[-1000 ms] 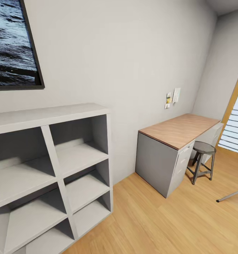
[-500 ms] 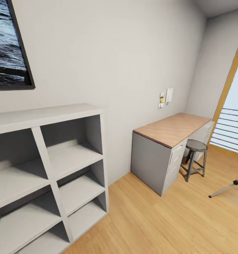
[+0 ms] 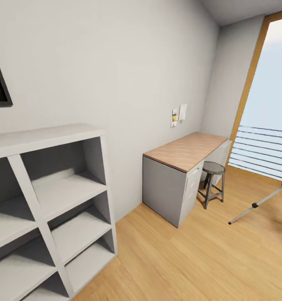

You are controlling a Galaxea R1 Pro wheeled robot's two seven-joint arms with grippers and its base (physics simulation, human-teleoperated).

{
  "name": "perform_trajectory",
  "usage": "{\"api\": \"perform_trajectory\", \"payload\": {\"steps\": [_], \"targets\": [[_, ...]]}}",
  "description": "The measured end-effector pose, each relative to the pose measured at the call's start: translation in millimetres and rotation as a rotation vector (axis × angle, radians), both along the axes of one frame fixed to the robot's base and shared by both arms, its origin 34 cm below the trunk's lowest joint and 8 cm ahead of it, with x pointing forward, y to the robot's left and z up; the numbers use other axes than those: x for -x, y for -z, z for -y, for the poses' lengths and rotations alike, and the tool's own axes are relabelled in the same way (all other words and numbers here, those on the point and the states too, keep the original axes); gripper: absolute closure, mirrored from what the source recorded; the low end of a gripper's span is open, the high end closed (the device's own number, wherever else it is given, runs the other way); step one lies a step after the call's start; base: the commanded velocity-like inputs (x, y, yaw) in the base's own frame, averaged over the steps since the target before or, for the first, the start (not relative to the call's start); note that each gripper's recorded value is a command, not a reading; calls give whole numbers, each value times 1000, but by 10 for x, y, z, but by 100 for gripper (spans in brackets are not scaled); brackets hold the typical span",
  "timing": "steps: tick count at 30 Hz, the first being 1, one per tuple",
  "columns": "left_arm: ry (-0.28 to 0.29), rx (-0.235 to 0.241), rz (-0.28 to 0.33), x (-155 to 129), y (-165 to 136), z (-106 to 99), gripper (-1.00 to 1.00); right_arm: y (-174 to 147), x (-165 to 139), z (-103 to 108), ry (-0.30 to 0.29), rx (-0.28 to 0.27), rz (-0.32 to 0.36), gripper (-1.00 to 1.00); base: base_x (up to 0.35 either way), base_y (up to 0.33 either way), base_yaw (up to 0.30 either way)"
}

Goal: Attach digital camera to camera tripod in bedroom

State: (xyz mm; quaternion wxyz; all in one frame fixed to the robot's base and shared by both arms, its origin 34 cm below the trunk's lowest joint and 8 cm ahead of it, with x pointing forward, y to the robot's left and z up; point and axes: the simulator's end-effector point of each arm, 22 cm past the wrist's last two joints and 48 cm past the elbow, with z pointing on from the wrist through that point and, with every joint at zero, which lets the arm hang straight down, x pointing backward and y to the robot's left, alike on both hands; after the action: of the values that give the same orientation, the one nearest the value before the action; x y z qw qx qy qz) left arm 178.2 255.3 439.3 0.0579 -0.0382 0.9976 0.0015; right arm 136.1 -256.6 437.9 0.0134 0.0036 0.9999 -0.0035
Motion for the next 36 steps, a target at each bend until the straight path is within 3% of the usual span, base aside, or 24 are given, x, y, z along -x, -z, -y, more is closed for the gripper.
{"api": "perform_trajectory", "payload": {"steps": [5,36], "targets": [[2,-11,-1,4,0,-81,-100,0,-2,-5,-3,-1,1,-100,0,0,-245],[2,-12,0,-2,-1,-87,-100,-3,-76,-7,-7,-1,34,-100,0,0,-248]]}}
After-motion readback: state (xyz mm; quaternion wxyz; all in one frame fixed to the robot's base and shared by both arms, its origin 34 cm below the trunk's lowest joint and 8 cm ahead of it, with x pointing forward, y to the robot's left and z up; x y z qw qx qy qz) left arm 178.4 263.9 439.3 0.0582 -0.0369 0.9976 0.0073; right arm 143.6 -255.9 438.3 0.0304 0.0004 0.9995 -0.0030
